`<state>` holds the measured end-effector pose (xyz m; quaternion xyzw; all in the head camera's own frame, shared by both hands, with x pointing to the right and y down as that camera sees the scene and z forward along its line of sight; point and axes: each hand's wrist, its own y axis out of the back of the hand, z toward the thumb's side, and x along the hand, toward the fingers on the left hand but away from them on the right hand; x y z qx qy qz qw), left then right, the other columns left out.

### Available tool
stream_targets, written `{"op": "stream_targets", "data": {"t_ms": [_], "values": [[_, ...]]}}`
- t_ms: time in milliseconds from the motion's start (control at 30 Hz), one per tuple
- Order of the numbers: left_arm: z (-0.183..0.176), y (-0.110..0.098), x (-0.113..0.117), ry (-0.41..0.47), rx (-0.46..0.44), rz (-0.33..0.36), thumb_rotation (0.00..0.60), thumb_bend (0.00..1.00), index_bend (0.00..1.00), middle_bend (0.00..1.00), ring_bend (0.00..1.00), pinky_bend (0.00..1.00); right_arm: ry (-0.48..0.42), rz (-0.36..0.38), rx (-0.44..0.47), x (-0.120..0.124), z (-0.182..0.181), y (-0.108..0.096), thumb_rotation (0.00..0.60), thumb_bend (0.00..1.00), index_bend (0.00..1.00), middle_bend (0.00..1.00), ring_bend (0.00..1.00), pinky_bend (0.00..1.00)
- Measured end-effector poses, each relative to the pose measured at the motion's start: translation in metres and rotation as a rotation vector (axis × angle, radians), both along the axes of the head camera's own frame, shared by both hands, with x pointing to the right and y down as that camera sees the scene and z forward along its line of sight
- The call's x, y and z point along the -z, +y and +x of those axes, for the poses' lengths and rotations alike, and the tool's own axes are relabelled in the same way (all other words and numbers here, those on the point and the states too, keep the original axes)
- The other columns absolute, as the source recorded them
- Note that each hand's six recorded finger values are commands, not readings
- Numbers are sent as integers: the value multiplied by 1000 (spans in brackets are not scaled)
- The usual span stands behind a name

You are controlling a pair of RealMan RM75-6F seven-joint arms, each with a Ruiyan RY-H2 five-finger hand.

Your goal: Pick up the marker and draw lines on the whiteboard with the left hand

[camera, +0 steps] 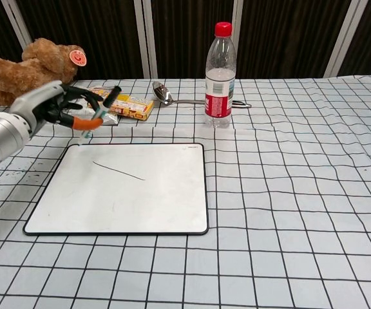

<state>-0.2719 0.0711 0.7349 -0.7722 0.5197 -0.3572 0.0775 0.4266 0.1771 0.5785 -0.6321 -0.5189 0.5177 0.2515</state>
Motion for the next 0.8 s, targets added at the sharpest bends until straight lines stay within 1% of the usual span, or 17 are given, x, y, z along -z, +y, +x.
{"op": "stream_targets", "data": {"t_ms": [100,233,333,567,800], "values": [[-7,-8,10,26,34,15,600,497,725,182,11,95,1,-1,0,0,0,0,600,209,0,0,0,0],[-8,-7,19,61,47,9,600,496,725,182,11,95,3,-3,0,-1,-1,0,600,209,0,0,0,0],[-4,2,21,85,44,-13,600,495,724,182,11,95,2,-4,0,-1,-2,-1,600,210,0,0,0,0],[23,34,15,130,1,-92,600,495,725,182,11,95,2,-4,-3,-1,-1,-1,600,210,0,0,0,0],[49,48,10,174,-14,-125,600,495,725,184,11,95,0,-4,-3,-1,0,-2,600,210,0,0,0,0]]}}
